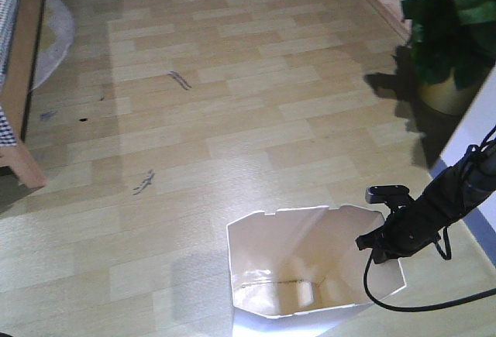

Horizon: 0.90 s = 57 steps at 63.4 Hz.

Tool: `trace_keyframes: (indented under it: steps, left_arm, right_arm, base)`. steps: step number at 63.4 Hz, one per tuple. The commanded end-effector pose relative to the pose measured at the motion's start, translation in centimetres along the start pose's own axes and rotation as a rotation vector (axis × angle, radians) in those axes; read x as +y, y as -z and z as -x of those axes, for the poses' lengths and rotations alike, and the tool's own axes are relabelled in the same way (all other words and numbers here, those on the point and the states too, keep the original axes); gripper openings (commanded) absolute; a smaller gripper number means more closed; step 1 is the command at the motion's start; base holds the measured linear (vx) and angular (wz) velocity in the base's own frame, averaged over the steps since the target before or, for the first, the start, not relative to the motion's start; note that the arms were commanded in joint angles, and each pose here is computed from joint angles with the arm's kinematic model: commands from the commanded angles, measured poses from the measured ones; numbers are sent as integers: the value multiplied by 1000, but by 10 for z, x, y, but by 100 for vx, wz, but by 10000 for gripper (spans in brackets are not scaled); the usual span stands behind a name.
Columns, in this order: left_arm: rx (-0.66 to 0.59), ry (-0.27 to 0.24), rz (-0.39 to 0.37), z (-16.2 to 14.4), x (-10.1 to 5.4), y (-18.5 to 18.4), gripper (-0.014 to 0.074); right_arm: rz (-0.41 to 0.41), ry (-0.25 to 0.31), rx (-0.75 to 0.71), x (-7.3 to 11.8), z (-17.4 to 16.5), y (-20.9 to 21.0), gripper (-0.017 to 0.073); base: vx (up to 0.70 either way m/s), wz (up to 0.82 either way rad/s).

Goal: Move trash bin to bedside with robot
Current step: 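Hold the bin with the right gripper while turning away from the desk, then carry the bin with the right gripper toward the bed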

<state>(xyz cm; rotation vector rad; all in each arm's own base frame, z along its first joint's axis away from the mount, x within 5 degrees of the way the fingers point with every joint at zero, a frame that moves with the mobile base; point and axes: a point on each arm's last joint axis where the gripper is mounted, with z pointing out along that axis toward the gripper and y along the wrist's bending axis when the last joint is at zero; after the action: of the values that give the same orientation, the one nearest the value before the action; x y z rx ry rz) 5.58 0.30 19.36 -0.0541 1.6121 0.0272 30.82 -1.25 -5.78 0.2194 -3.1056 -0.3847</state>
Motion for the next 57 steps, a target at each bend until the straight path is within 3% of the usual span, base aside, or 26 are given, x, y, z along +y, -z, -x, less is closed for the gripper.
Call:
trace_keyframes:
  steps: [1, 24, 57]
  left_arm:
    - [-97, 9, -5, 14, 0, 2, -6]
    - [-97, 9, -5, 14, 0, 2, -6]
    - [-97, 9, -5, 14, 0, 2, -6]
  right_arm:
    - [87, 5, -25, 11, 10, 25, -9]
    - [87, 5, -25, 11, 10, 25, -9]
    - [87, 5, -25, 11, 10, 25, -9]
  base:
    - [11, 43]
    - [13, 30]
    - [19, 7]
